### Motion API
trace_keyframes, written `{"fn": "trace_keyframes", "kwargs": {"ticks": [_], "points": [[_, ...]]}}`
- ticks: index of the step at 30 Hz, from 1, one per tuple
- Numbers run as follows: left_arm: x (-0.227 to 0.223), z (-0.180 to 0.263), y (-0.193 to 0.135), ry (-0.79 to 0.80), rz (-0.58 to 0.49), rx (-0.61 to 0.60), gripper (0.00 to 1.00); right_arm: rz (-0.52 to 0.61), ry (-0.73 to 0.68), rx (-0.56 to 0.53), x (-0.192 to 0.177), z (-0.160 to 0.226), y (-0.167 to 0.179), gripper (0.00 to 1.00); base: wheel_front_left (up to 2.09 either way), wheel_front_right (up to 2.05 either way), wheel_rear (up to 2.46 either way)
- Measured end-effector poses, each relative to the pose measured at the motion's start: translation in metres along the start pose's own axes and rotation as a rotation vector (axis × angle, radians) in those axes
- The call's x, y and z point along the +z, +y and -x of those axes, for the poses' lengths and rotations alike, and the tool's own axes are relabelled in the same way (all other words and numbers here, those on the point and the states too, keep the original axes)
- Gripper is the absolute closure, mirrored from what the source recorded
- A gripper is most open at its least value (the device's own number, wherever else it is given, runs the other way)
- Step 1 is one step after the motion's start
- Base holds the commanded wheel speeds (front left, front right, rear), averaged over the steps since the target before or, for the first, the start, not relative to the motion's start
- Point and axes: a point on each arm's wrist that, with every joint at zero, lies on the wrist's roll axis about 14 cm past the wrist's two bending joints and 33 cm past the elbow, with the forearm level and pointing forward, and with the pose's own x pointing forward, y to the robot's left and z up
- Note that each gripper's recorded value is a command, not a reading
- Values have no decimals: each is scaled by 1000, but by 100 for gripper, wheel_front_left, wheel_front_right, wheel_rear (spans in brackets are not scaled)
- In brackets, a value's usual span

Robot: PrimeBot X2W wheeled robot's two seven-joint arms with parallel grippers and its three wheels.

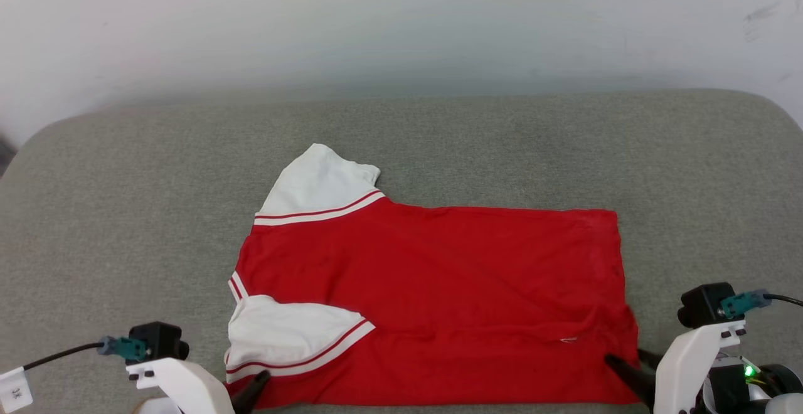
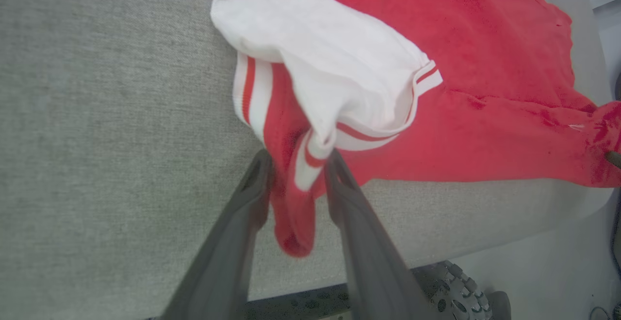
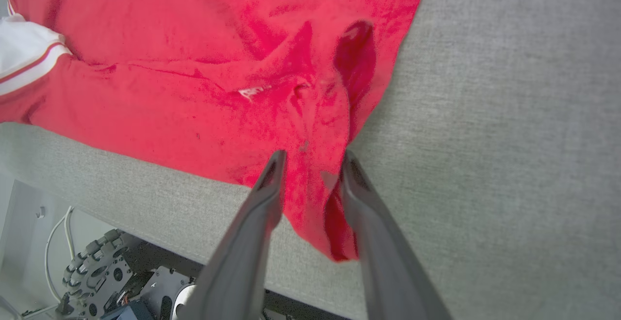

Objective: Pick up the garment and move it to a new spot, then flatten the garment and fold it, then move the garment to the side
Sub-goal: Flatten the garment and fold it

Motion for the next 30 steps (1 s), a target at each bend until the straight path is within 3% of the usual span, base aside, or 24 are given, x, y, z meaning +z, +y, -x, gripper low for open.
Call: {"fn": "trace_keyframes", "kwargs": {"ticks": [9,17,23,30], "points": [[69,-5,-12,-253,-122,4,0,67,-433,-43,72,24,-3,0,0,0,0],[147,-15,-42,-521,-197,-16,0,112,-752,-120,136,57,-12,0,0,0,0],[203,-41,-59,-629,-240,-41,0,146,-870,-153,169,62,-15,0,0,0,0],[241,-101,-64,-558,-287,-73,0,147,-899,-184,182,46,-25,0,0,0,0]]}}
